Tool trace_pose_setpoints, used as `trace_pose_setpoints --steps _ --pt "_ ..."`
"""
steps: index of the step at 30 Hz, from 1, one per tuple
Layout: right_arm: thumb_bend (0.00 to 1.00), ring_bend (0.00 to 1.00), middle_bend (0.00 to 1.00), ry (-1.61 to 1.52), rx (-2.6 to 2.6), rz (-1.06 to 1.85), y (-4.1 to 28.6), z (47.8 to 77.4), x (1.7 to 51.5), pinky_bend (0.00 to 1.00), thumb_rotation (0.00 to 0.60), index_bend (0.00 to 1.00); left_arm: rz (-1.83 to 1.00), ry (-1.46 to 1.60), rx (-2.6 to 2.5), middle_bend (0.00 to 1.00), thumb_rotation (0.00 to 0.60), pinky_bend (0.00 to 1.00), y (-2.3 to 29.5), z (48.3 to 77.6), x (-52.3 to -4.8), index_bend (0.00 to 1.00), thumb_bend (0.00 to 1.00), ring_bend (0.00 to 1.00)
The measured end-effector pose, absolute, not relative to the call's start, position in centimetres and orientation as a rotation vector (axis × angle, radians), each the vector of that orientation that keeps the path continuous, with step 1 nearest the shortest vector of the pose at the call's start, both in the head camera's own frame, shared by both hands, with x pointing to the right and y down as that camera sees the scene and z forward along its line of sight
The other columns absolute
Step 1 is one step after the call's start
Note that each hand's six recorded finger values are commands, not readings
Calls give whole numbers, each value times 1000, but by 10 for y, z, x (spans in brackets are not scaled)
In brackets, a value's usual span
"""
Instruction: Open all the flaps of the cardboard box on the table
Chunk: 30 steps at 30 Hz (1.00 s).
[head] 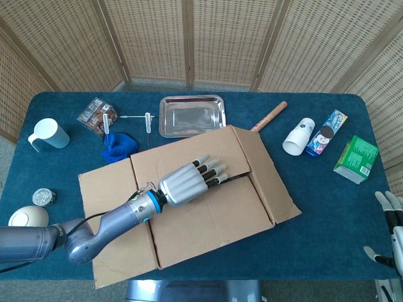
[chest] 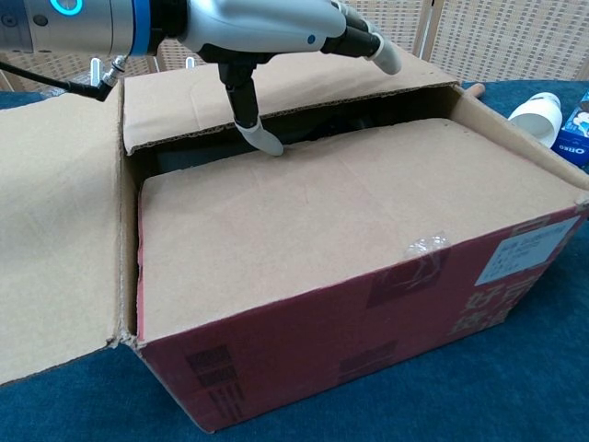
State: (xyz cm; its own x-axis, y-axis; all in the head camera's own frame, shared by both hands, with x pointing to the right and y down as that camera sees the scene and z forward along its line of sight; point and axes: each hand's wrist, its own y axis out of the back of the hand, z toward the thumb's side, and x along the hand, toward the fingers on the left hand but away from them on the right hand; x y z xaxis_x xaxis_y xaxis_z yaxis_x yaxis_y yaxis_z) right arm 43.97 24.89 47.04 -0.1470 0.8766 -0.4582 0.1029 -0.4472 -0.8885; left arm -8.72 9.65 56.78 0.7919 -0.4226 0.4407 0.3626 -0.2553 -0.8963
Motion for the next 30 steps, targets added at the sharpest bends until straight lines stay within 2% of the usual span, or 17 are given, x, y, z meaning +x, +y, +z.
trace_pose_setpoints --steps 8,19,30 --pt "0 0 0 -1129 -1530 1650 249 469 440 0 600 0 -749 20 -1585 0 600 110 93 566 -90 0 287 0" --pt "0 0 0 -1126 -1541 1650 250 469 440 0 600 0 -769 44 -1510 0 600 107 80 557 -95 0 292 0" --pt "0 0 0 -1108 -1555 1660 251 472 438 0 600 0 -796 127 -1420 0 600 104 49 524 -115 0 291 0"
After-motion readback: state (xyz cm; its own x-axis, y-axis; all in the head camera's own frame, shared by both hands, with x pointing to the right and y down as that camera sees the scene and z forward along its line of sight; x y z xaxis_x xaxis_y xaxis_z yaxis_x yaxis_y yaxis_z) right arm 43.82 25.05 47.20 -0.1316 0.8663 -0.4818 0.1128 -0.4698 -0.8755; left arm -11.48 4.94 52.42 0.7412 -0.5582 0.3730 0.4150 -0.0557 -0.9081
